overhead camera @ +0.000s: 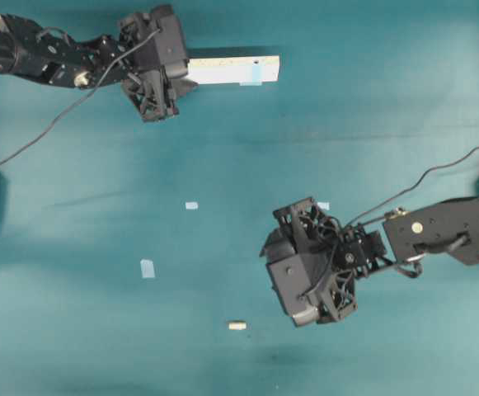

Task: Move the wooden board into place and insert the rod into its hole.
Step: 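Close the left gripper on the white board's edge, then drag the white board with the left gripper toward the table center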

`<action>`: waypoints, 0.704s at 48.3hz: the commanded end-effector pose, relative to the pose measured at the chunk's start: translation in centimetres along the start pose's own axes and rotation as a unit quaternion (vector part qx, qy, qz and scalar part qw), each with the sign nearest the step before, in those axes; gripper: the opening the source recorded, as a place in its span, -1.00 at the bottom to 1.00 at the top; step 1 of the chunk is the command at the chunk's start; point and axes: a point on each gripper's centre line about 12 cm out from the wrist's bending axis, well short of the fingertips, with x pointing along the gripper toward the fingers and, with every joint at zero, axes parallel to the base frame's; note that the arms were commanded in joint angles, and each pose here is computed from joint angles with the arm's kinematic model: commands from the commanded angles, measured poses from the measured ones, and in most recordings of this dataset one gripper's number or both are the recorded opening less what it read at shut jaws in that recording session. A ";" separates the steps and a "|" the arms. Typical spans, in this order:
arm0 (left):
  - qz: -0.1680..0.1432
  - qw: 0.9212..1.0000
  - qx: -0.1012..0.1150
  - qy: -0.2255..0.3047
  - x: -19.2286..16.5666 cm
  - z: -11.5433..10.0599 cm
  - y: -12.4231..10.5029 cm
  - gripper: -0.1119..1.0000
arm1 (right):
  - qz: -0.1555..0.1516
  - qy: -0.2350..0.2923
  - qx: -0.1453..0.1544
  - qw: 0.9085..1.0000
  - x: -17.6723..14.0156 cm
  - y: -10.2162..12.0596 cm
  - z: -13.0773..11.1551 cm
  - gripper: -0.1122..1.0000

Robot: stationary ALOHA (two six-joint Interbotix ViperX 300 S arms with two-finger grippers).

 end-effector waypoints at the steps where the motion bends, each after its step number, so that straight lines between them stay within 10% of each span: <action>1: 0.002 1.000 0.003 -0.006 -0.5 0.6 0.2 -0.06 | 0.000 -0.016 -0.003 1.000 -0.4 0.0 1.1 0.54; 6: 0.004 1.000 0.003 -0.017 -0.9 1.4 0.3 -0.42 | 0.000 -0.015 -0.003 1.000 -0.4 0.0 1.0 0.54; 23: 0.013 0.998 -0.010 -0.065 -3.5 4.3 0.6 -0.42 | 0.000 -0.008 -0.003 1.000 -0.4 0.0 0.7 0.53; 34: -0.003 0.993 -0.061 -0.098 -6.0 6.8 -0.5 -0.41 | 0.000 -0.010 -0.003 1.000 -0.4 0.0 0.9 0.53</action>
